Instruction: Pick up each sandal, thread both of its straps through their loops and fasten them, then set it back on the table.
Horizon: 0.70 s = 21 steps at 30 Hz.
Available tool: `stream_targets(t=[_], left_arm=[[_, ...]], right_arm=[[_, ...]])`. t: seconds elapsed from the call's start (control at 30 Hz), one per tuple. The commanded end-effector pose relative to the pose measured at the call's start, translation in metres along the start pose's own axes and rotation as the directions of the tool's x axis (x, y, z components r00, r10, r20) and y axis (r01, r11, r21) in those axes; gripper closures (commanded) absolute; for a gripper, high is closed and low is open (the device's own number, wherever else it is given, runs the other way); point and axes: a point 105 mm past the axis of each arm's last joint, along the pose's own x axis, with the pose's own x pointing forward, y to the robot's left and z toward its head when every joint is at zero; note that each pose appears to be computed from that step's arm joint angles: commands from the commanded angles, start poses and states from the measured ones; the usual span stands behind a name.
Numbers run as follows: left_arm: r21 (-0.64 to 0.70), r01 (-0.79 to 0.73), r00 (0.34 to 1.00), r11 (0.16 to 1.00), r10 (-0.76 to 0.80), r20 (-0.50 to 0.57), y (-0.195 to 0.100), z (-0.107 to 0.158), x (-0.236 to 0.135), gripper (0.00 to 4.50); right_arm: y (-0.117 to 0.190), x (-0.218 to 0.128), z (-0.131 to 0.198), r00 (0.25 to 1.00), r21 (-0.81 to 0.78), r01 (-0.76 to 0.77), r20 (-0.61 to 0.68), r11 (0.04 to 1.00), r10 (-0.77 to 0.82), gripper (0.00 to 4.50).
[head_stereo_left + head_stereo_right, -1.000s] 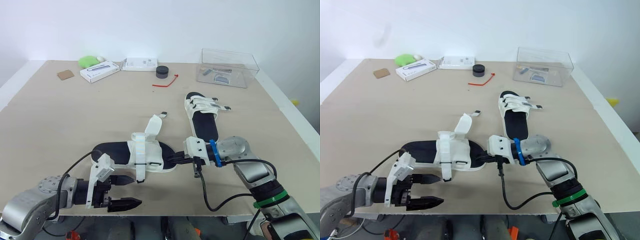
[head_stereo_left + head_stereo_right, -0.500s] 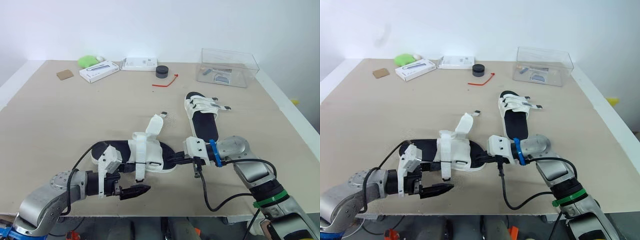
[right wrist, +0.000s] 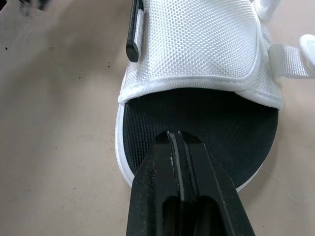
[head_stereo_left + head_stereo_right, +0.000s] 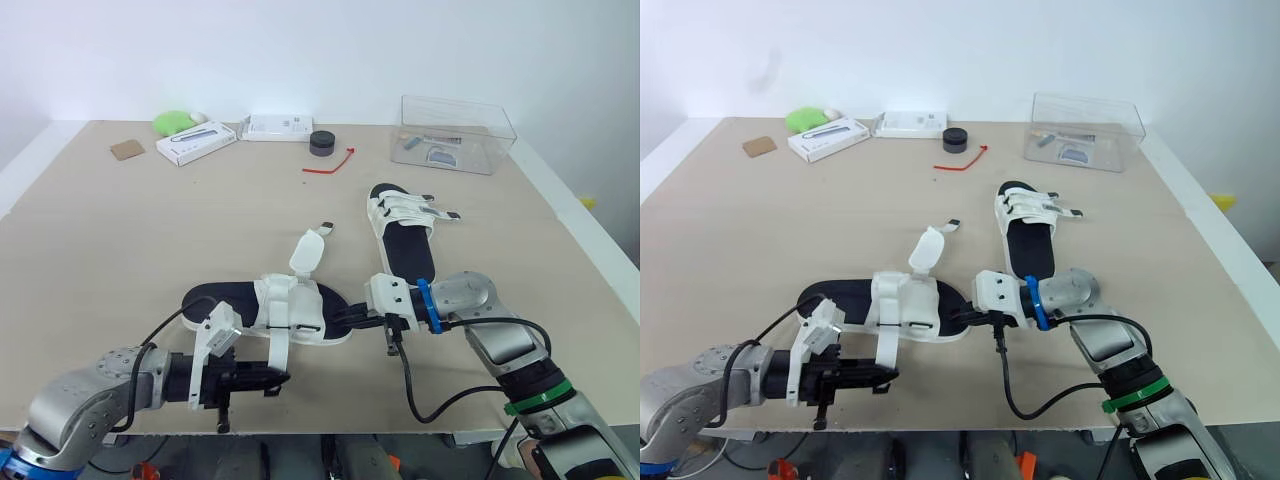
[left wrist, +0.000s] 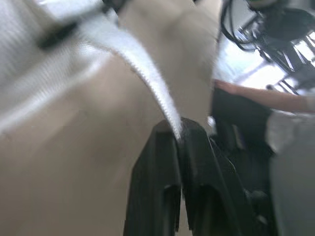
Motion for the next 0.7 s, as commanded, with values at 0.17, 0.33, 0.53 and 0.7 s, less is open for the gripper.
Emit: stream_targets(t=[0.17, 0.33, 0.53, 0.7], left_arm=[[0.010, 0.142, 0.986, 0.990, -0.140, -0.087, -0.039, -0.012, 0.002, 4.44], [0.084, 0.107, 0.987, 0.991, -0.096, -0.126, -0.033, -0.015, 0.000, 4.44], [0.266, 0.070, 0.981, 0.961, -0.017, -0.194, -0.021, -0.016, -0.004, 3.88], [0.571, 0.101, 0.965, 0.814, 0.059, -0.254, -0.010, -0.002, -0.014, 1.98]], right_arm=[[0.001, 0.002, -0.001, 1.000, -0.005, -0.007, -0.009, 1.000, 0.007, 4.50], [0.001, 0.003, -0.001, 1.000, -0.006, -0.010, -0.008, 1.000, 0.010, 4.50], [0.000, 0.003, -0.001, 1.000, -0.008, -0.012, -0.006, 1.000, 0.012, 4.50], [0.000, 0.002, -0.002, 1.000, -0.009, -0.018, -0.009, 1.000, 0.018, 4.50]])
